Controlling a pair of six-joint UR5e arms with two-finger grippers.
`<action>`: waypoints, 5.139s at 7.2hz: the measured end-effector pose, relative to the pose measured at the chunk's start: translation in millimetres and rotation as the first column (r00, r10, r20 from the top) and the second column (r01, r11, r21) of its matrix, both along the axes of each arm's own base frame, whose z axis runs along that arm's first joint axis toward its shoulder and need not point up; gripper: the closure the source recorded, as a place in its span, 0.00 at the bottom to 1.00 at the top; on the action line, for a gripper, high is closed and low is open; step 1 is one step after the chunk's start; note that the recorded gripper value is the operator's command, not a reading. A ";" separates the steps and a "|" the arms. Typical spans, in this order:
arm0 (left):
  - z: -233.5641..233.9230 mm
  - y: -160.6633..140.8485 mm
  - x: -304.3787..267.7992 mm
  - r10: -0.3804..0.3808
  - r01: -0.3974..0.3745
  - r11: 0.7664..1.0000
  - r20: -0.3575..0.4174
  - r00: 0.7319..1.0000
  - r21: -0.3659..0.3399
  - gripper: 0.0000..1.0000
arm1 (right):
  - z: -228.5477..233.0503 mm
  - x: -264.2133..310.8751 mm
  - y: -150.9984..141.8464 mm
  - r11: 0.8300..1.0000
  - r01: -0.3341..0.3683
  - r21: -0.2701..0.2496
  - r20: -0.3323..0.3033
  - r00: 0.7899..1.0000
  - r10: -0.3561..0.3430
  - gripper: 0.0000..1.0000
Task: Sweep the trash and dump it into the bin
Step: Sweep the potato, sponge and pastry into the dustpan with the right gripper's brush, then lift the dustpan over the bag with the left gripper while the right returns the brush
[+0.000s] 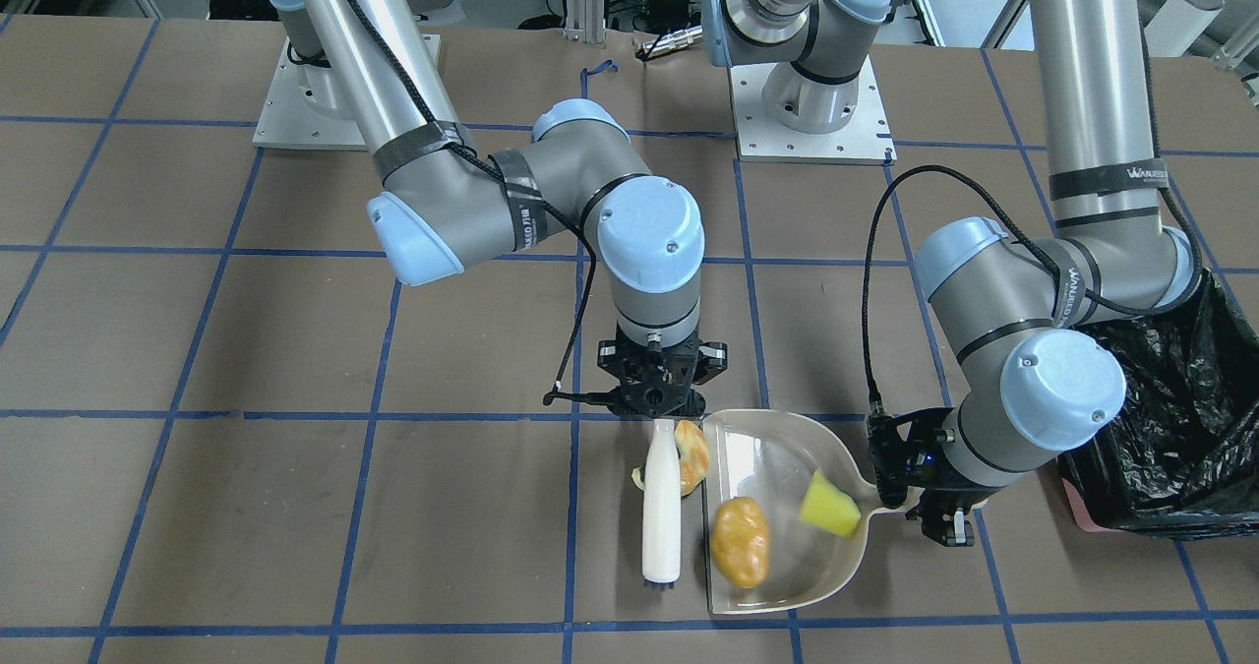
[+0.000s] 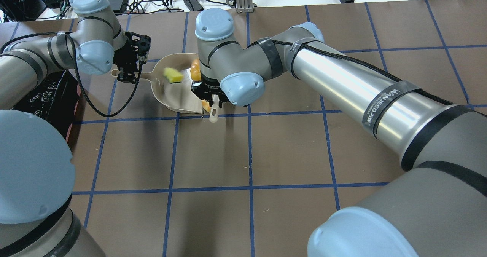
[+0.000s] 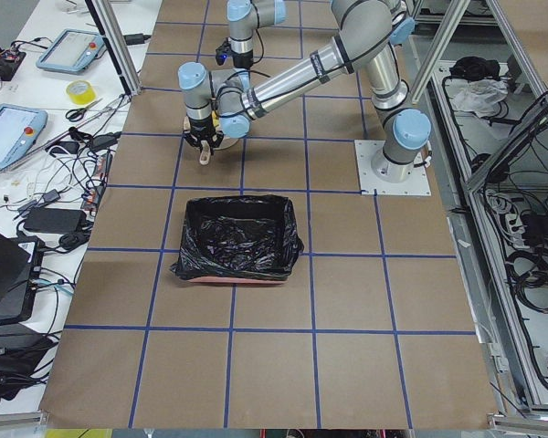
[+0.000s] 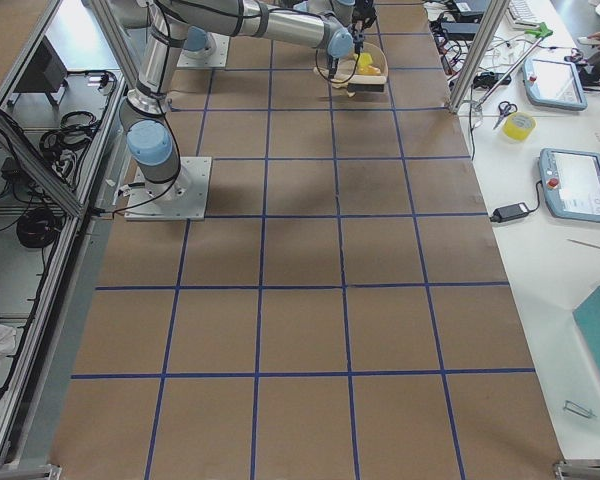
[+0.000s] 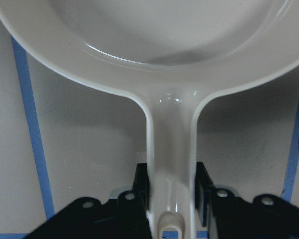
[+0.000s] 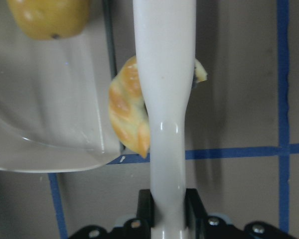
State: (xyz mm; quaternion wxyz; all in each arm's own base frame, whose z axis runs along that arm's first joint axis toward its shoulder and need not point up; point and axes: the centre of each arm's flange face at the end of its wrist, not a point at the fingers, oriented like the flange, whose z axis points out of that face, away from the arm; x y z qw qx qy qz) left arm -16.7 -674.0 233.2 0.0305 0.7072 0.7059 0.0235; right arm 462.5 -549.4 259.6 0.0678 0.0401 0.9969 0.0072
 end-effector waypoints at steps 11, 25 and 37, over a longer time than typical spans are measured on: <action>0.1 -0.2 0.5 -0.001 0.001 1.000 0.014 1.000 0.002 1.00 | 76.3 -26.0 33.5 0.969 0.228 0.092 -0.065 0.973 -0.223 1.00; 0.9 -3.2 -11.6 -0.014 0.014 1.000 0.034 0.999 0.000 1.00 | 21.9 73.0 30.9 0.950 0.299 0.087 0.174 0.935 -0.310 1.00; 82.8 42.9 128.3 0.028 -0.024 1.000 -0.336 0.941 0.015 1.00 | 94.7 -234.4 -21.4 0.981 0.189 0.042 -0.156 0.971 -0.181 1.00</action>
